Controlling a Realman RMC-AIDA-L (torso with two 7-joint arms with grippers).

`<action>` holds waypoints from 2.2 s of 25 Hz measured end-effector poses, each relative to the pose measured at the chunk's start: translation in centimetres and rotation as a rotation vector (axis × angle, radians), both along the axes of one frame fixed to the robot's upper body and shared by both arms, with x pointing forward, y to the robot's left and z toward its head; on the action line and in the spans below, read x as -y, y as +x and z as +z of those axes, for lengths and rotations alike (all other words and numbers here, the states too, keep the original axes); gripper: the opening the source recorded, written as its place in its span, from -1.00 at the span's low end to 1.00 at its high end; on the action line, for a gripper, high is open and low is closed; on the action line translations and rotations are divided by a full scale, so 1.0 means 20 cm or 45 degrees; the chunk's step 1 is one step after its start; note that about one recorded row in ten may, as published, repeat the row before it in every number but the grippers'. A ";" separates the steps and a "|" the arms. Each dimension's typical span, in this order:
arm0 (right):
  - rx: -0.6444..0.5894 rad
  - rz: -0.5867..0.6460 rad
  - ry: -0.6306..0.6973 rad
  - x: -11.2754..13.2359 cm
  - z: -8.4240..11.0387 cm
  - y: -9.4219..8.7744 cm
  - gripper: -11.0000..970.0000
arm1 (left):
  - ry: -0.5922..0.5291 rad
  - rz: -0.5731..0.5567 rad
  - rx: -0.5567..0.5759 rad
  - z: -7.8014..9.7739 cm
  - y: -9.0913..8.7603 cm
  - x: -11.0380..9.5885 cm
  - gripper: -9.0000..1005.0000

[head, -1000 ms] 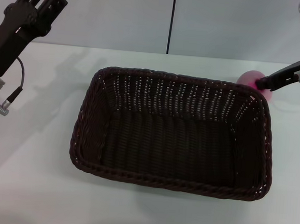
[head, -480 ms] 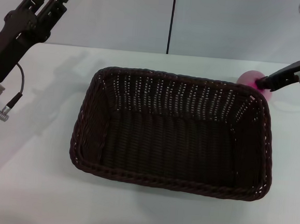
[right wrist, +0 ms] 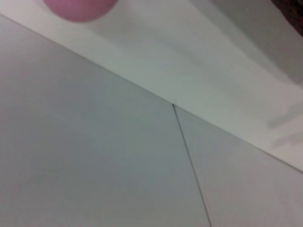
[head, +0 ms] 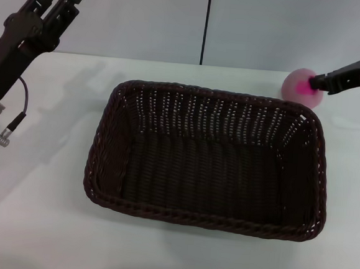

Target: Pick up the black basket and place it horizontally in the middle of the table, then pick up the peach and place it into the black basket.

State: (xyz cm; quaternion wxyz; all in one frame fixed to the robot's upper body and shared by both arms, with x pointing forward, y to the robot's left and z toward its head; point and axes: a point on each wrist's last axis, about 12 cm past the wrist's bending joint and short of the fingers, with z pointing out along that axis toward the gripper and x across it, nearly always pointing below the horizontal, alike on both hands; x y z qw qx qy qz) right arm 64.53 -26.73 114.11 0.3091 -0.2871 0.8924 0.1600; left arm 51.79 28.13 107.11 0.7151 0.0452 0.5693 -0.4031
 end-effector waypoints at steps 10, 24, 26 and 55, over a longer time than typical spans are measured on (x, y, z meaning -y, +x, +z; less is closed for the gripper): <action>0.084 -0.001 0.154 0.02 0.10 -0.03 -0.95 | 0.001 0.003 0.001 0.00 0.00 0.00 0.20; 0.087 0.546 0.322 -0.26 0.35 -0.23 -0.95 | 0.004 0.006 -0.003 0.00 0.00 -0.01 0.20; 0.059 0.601 0.302 -0.31 0.34 -0.25 -0.95 | 0.003 0.006 -0.004 0.00 0.00 -0.01 0.20; 0.951 -0.023 1.069 0.33 0.03 -0.50 0.00 | -0.091 0.285 0.087 0.00 -0.16 -0.24 0.20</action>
